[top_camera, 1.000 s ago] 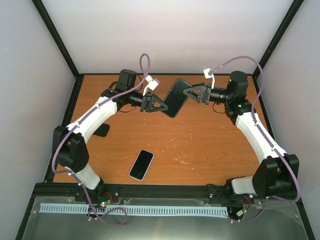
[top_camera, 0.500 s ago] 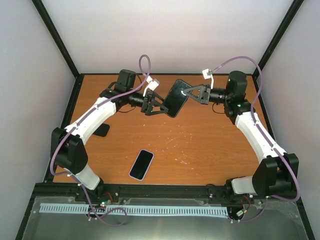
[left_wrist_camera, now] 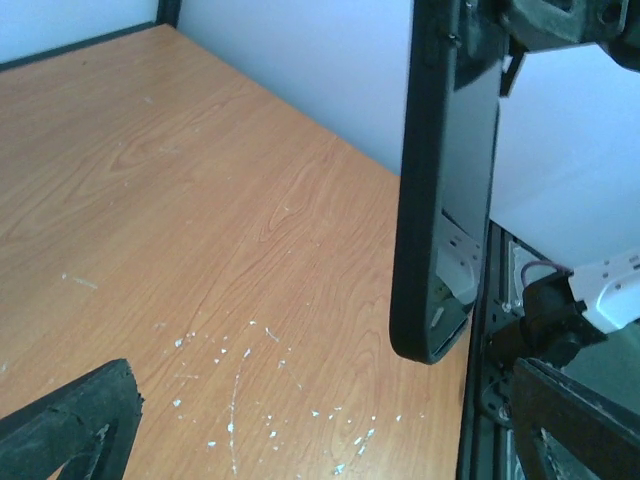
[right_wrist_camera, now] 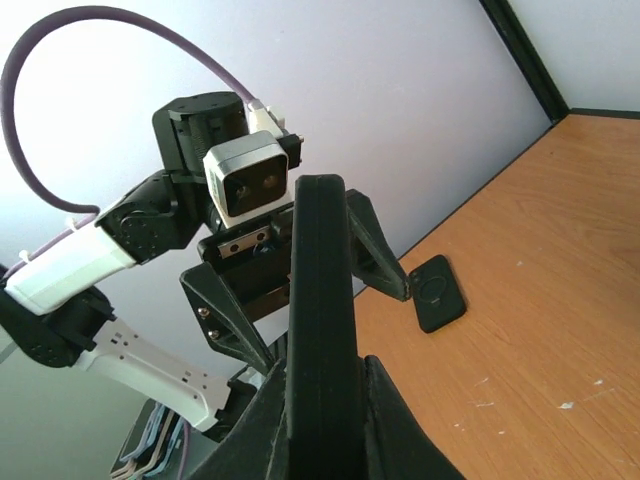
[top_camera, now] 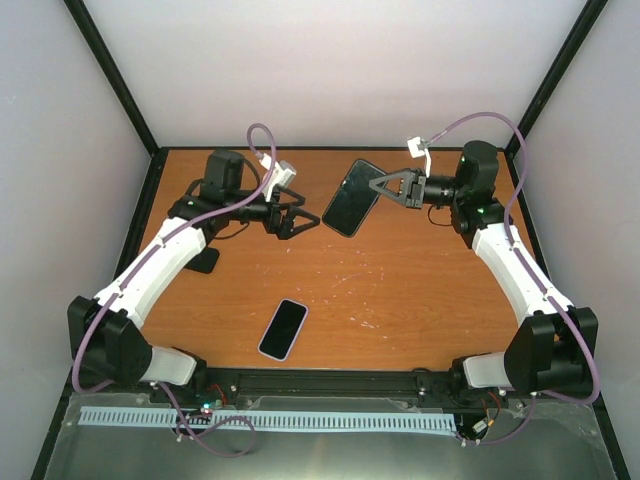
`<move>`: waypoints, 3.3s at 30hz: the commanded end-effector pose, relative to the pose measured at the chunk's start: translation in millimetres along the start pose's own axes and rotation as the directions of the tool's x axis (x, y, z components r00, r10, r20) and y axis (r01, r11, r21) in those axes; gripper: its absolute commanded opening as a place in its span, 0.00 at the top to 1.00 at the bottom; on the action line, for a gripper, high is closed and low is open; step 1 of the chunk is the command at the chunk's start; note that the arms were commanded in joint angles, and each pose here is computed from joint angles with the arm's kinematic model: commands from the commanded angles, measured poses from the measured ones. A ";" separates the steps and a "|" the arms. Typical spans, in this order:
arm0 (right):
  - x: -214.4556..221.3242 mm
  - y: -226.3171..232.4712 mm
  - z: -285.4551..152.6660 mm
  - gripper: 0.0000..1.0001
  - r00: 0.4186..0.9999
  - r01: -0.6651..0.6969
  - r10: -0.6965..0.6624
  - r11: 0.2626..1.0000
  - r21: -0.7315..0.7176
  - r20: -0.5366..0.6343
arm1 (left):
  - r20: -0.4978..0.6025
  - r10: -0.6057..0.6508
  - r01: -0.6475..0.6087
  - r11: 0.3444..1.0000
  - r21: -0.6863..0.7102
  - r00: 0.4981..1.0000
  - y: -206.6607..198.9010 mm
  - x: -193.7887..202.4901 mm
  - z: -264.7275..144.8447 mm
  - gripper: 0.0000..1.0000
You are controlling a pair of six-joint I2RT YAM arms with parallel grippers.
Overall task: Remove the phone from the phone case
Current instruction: Adjust the phone, then remove the phone case from the phone.
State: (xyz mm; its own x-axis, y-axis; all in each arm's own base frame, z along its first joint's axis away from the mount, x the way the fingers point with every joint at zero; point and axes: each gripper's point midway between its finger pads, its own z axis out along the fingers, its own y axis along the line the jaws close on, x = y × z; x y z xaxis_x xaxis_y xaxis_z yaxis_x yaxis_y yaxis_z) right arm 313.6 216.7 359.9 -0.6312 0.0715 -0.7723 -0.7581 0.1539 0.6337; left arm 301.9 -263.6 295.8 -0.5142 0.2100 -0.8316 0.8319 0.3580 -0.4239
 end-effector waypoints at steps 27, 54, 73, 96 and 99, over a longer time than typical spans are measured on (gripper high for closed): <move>-4.9 75.1 -2.3 0.97 0.982 0.165 -0.180 0.962 -0.217 -0.054 | -0.019 0.020 -0.018 0.994 0.110 1.000 -0.5 -6.6 11.9 0.02; -17.5 115.2 -3.0 0.97 0.994 0.107 -0.110 0.947 -0.303 0.005 | -0.057 -0.097 0.091 0.990 -0.104 0.994 66.3 15.1 26.0 0.11; -21.3 75.7 7.5 0.97 0.998 0.058 -0.059 0.971 -0.232 0.004 | 0.069 0.080 -0.101 0.909 0.405 0.994 -68.1 -5.1 -29.5 0.02; -17.5 79.5 9.0 0.97 0.999 0.052 -0.053 0.965 -0.258 0.000 | 0.051 0.037 -0.056 0.900 0.433 0.998 -59.1 -6.3 -21.1 0.17; -17.3 78.2 9.3 0.97 0.998 0.058 -0.060 0.967 -0.249 0.000 | 0.062 0.056 -0.078 0.885 0.459 0.997 -67.7 -2.9 -26.5 0.15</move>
State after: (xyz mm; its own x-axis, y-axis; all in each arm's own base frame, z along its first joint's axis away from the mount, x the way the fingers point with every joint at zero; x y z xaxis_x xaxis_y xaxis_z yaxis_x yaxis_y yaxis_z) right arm 269.2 236.2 412.8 -0.6313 0.0398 -0.7745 -0.7738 -0.0994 0.6256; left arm 257.1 -268.9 318.3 -0.5209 0.1947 -0.8311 0.8433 -0.0338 -0.5364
